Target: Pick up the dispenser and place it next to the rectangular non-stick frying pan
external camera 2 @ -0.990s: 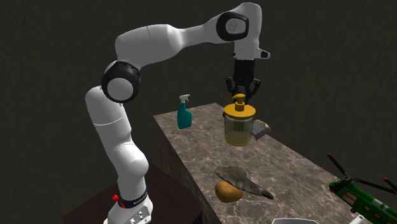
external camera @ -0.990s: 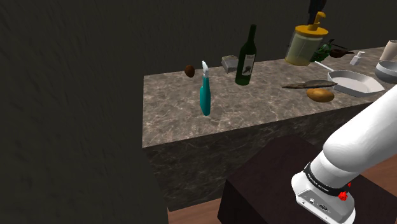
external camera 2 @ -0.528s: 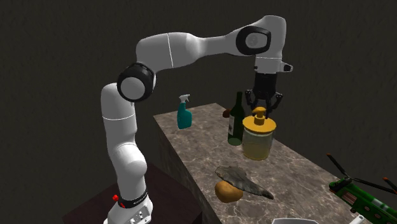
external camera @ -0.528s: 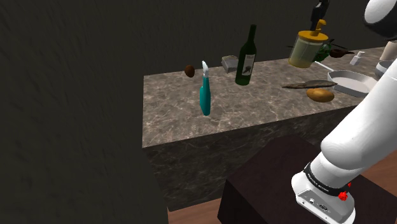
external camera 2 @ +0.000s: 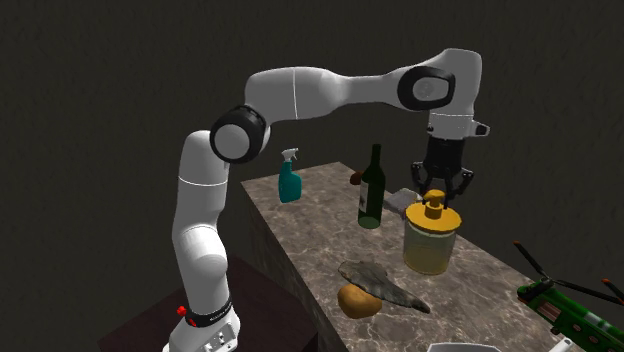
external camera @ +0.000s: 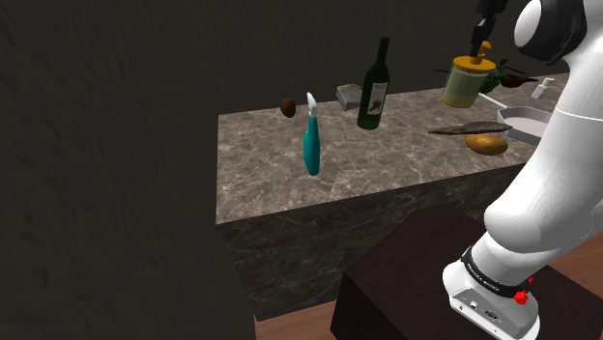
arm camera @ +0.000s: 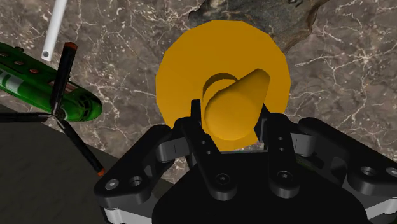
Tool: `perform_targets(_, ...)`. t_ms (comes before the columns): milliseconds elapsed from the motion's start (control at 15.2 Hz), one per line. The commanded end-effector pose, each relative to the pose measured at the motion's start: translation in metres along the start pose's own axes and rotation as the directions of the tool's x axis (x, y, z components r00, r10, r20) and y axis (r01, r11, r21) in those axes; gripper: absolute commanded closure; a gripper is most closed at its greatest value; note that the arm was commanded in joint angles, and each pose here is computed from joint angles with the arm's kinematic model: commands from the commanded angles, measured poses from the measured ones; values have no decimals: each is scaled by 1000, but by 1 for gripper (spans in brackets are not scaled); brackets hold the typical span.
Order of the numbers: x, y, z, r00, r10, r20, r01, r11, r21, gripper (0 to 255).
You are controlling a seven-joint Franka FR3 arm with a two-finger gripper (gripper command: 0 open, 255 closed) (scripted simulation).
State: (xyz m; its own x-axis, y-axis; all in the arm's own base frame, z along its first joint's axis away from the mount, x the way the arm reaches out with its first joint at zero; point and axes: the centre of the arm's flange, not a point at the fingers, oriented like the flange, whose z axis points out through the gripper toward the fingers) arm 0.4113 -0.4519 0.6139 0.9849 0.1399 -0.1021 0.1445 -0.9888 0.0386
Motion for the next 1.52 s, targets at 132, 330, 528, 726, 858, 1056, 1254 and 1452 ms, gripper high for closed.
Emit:
perform_targets(132, 2, 0, 20, 1000, 0, -1, 0, 1000, -1, 255)
perform_targets(330, 4, 0, 36, 1000, 0, -1, 0, 1000, -1, 255)
perform_targets(528, 6, -1, 52, 1000, 0, -1, 0, 1000, -1, 255)
perform_targets(726, 7, -2, 68, 1000, 0, -1, 0, 1000, -1, 255)
perform_targets(858, 8, -2, 78, 1000, 0, -1, 0, 1000, -1, 255)
perform_targets(1056, 9, -2, 84, 1000, 0, -1, 0, 1000, -1, 255)
perform_targets(1254, 9, -2, 84, 1000, 0, -1, 0, 1000, -1, 255)
perform_targets(1452, 9, -2, 84, 1000, 0, -1, 0, 1000, -1, 255)
